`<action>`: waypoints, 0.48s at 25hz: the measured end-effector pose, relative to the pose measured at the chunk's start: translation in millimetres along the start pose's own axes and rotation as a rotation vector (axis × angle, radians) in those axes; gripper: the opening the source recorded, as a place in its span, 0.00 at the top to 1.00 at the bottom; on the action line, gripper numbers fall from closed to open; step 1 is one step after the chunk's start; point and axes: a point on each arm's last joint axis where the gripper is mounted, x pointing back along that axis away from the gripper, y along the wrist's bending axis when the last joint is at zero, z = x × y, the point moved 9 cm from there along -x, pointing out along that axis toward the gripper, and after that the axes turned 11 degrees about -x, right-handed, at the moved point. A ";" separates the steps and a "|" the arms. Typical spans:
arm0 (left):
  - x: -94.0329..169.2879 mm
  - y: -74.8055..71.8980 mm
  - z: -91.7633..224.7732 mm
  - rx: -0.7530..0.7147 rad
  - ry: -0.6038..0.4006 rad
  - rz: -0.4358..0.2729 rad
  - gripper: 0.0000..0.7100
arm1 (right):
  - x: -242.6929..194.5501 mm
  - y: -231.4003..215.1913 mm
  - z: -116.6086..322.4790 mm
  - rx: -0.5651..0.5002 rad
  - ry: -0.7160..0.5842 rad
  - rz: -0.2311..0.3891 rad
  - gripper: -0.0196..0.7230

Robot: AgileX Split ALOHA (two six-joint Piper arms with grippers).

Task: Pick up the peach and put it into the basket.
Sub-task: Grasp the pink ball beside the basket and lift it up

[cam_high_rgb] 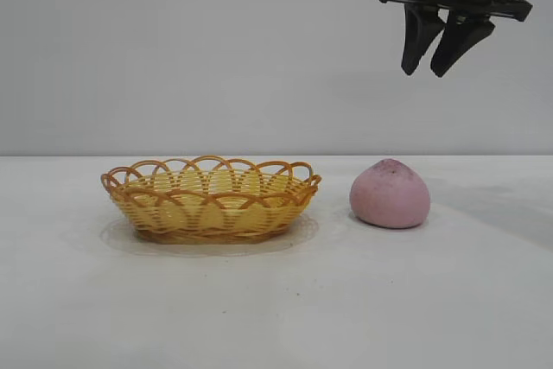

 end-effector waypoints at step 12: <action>23.8 -10.3 8.9 -0.016 -0.225 0.015 0.48 | 0.5 10.5 32.5 0.008 0.180 -0.062 0.58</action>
